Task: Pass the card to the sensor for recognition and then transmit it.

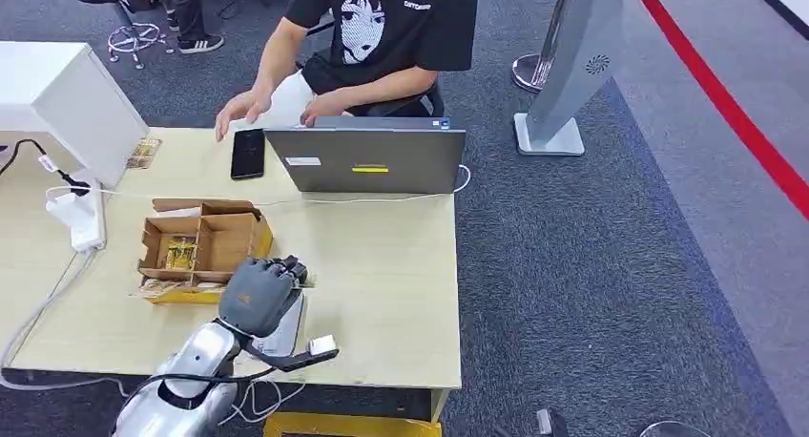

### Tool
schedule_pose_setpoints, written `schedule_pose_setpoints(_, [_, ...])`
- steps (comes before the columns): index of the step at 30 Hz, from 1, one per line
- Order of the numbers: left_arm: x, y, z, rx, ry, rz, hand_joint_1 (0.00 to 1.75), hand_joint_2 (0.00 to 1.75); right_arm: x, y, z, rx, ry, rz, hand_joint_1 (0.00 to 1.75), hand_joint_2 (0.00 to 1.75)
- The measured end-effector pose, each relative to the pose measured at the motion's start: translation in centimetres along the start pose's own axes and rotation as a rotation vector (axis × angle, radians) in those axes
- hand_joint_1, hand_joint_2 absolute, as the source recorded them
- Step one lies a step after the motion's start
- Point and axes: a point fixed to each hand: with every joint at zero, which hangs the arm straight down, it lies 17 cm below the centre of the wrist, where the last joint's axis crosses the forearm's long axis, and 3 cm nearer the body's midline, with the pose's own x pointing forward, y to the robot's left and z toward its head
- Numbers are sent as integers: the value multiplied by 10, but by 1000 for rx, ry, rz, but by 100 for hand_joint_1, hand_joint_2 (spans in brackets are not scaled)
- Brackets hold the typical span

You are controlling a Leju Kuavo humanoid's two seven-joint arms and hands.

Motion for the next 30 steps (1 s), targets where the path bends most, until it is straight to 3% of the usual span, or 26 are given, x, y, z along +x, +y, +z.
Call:
schedule_pose_setpoints(9, [-53, 69, -29, 182, 56, -107, 175, 175, -2, 11, -1, 34, 15, 17, 0, 175])
schedule_pose_setpoints(26, [-125, 102, -18, 264, 186, -138, 175, 175, -2, 13, -1, 41, 15, 16, 0, 175])
schedule_pose_setpoints(27, [-126, 102, -17, 265, 189, -137, 166, 175, -2, 13, -1, 41, 15, 16, 0, 175])
schedule_pose_setpoints(29, [-129, 103, -17, 268, 191, -136, 0, 175, -2, 13, -1, 38, 13, 13, 0, 175])
schedule_pose_setpoints(30, [-131, 103, -16, 269, 195, -135, 0, 175, -1, 12, -2, 35, 12, 12, 0, 175])
